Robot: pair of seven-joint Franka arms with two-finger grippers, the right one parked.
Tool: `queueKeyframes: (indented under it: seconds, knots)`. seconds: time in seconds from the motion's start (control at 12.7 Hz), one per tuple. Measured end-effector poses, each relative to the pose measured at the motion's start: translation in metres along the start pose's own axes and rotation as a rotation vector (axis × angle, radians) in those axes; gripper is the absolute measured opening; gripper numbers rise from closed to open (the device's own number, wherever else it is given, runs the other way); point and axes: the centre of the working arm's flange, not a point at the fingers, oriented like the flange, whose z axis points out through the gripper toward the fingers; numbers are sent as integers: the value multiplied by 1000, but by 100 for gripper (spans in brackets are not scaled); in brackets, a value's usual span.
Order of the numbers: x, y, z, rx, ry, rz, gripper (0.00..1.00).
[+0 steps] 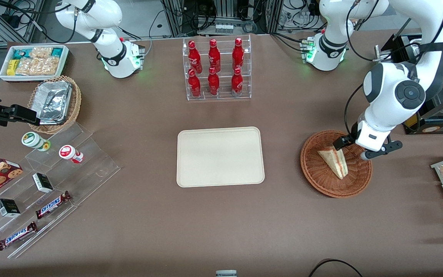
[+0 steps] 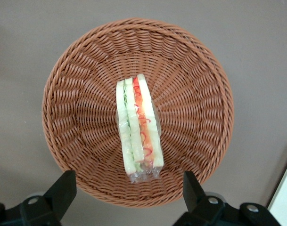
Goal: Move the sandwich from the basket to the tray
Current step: 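Lower the open left gripper and close it on the sandwich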
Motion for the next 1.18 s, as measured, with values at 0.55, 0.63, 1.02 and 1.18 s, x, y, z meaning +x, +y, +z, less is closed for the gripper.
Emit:
queueKeyframes:
  seconds: [0.55,0.63,1.02,1.18]
  knots:
    - [-6,16,29,8,-22,-169,100]
    - [-6,18,35,11,-27,-171,100]
    - [-7,17,61,63,-37,-135,100]
    - [-6,17,70,65,-35,-133,100]
